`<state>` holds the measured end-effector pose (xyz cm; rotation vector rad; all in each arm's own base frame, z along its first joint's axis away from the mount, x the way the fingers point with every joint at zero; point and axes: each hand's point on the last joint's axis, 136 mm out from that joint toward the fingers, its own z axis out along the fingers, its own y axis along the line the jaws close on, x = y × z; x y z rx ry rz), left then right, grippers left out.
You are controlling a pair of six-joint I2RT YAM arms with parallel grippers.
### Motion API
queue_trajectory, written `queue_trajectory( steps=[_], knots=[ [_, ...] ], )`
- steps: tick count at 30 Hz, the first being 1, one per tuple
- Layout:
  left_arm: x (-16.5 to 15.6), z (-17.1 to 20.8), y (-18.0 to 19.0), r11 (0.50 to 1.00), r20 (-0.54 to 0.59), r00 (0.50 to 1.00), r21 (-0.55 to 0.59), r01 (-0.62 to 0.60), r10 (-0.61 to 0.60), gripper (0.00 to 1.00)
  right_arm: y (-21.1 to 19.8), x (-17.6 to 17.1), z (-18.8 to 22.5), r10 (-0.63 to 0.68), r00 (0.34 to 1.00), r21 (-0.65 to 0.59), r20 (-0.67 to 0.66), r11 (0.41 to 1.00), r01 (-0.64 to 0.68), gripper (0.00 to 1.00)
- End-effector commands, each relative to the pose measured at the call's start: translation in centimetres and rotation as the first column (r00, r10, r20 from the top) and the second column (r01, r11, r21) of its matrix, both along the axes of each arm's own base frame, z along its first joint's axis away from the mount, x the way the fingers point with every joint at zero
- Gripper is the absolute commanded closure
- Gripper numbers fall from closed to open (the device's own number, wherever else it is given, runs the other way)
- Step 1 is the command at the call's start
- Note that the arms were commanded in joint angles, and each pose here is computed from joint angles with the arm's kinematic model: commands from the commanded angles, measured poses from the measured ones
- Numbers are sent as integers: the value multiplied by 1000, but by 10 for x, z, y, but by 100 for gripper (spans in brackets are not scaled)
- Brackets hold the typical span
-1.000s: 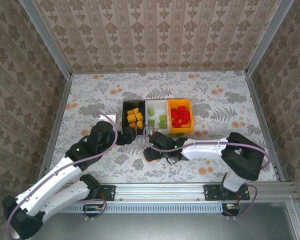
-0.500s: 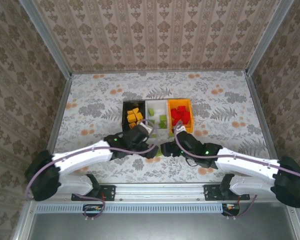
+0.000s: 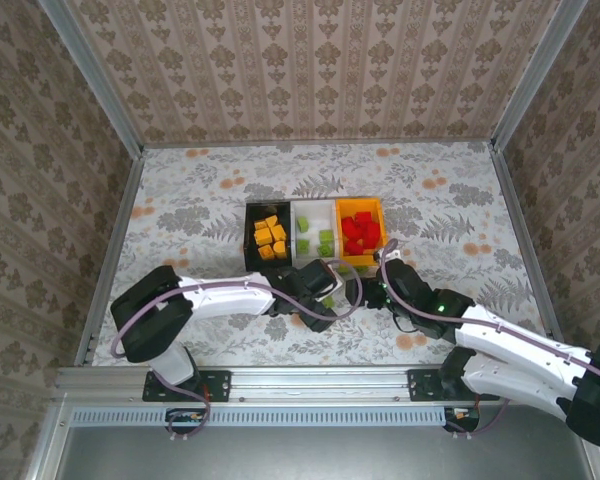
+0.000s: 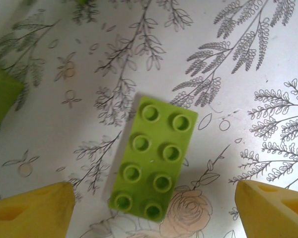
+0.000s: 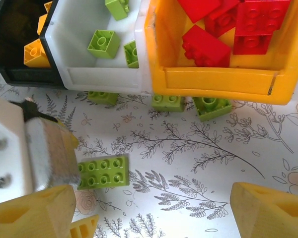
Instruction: Sort the legos into containers by color
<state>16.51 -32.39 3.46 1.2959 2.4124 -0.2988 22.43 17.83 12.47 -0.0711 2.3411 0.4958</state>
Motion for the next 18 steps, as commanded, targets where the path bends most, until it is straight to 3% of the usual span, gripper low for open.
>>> queue_trajectory(
  steps=[1, 6, 13, 18],
  knots=[
    [-1, -2, -9, 999, 4, 999, 14, 52, -52, 19, -10, -2, -2, -17, 1000, -12, -7, 1000, 16, 17],
    [3, -17, -9, 998, 8, 999, 47, 51, -52, 25, -11, 0, 5, -22, 1000, -2, 7, 1000, 22, 17],
    [2, -29, -10, 994, -7, 998, 81, 69, -69, 50, -15, 1, 12, -31, 999, 5, 16, 1000, 31, 17],
    [5, -30, -3, 992, 26, 998, 109, 61, -64, 59, -17, 2, 13, -48, 999, 18, 17, 999, 47, 17]
  ],
)
